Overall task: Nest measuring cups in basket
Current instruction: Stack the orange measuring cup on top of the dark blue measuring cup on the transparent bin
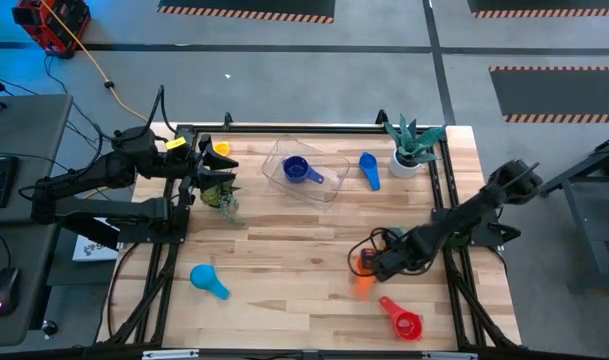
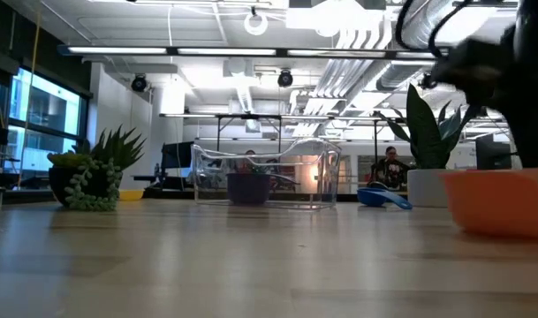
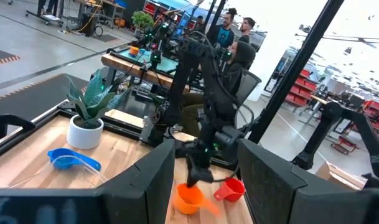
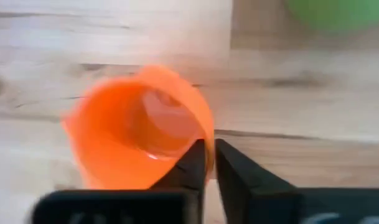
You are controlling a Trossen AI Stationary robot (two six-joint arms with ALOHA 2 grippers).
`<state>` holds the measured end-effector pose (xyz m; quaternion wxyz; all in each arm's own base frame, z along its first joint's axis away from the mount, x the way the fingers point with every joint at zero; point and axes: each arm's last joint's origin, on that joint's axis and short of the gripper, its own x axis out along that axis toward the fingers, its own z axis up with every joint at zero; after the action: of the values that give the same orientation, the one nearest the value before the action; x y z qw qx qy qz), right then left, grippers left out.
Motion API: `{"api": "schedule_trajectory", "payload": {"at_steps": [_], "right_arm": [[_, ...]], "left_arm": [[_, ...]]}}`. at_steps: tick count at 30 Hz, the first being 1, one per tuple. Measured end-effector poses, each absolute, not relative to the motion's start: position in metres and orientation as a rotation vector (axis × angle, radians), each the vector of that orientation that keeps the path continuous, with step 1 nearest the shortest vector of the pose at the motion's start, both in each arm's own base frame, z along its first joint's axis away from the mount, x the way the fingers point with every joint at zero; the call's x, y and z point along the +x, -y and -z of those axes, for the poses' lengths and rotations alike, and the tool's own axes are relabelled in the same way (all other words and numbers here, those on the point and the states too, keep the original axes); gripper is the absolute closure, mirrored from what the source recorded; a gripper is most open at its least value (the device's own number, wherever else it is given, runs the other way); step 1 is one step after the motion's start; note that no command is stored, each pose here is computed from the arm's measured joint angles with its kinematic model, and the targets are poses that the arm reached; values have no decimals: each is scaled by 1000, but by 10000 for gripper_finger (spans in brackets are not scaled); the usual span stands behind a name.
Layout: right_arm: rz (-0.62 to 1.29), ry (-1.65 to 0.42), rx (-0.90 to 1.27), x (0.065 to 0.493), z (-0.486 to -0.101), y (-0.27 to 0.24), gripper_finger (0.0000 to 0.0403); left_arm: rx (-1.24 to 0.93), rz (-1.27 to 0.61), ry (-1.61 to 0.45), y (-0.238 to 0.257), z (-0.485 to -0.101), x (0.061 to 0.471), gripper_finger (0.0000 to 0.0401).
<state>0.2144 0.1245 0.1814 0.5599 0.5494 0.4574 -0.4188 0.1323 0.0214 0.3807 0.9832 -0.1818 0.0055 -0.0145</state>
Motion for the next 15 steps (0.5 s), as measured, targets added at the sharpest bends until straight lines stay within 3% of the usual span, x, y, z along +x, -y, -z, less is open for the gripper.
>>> {"api": "schedule_trajectory", "payload": {"at_steps": [7,12,15], "right_arm": [[693,-940,1011,218,-256,-107,397],[459,-813,729,244,-319,-82,399],[411,-758,562,266,-352,-58,400]], "left_arm": [[-366,29,-11,-21,-381,132,235],[-366,29,-11,-21,-381,132,235],[-369,30,-9,-21,-381,132,235]]}}
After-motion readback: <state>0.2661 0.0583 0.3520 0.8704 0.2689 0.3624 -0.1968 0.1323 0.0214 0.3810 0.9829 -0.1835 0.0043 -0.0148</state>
